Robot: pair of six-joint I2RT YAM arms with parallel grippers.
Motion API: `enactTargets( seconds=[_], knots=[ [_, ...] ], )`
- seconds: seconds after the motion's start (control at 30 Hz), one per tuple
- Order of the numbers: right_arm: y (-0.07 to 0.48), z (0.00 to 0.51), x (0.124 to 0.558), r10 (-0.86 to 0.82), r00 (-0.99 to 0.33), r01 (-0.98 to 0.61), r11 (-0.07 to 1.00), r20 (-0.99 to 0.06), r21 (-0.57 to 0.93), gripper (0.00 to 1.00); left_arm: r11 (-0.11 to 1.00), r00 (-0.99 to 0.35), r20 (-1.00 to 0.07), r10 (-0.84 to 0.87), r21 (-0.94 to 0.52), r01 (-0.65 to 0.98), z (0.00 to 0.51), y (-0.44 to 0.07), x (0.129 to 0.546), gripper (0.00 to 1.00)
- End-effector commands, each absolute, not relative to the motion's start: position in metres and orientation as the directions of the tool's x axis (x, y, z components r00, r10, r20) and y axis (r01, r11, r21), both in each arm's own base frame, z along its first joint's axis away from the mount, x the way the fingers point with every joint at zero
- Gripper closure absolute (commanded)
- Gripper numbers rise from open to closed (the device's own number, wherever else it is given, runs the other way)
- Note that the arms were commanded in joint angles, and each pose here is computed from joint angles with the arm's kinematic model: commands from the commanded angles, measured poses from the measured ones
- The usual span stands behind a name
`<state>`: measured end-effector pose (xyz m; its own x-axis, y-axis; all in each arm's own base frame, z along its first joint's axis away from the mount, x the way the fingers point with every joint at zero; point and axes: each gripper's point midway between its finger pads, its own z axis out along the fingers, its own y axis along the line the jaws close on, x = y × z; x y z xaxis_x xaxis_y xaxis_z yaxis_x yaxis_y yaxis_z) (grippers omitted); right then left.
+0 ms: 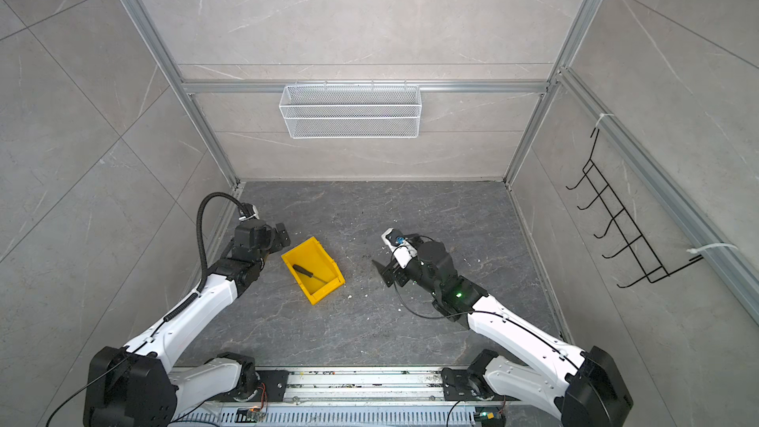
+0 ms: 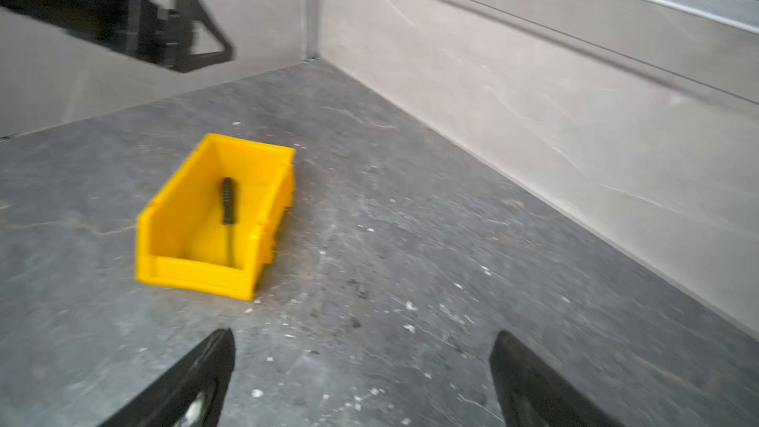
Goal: Put the screwdriver in the bin
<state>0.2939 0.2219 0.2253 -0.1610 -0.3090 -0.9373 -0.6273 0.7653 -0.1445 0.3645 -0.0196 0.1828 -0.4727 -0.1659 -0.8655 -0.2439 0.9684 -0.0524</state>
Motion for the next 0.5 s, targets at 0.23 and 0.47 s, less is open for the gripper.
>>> enactTargets(
  seconds=[0.23,0.47],
  knots=[
    [0.081,0.209,0.332,-0.147,-0.211,-0.045,0.989,-0.967,-0.14,0.01,0.955,-0.318,-0.946,-0.065,0.034,-0.296,0.161,0.039,0.361,0.0],
    [0.019,0.176,0.335,-0.059,-0.243,0.194,0.975,-0.968,-0.109,0.01,0.979,-0.335,-0.942,-0.014,0.056,-0.198,0.125,0.032,0.351,0.0]
  ],
)
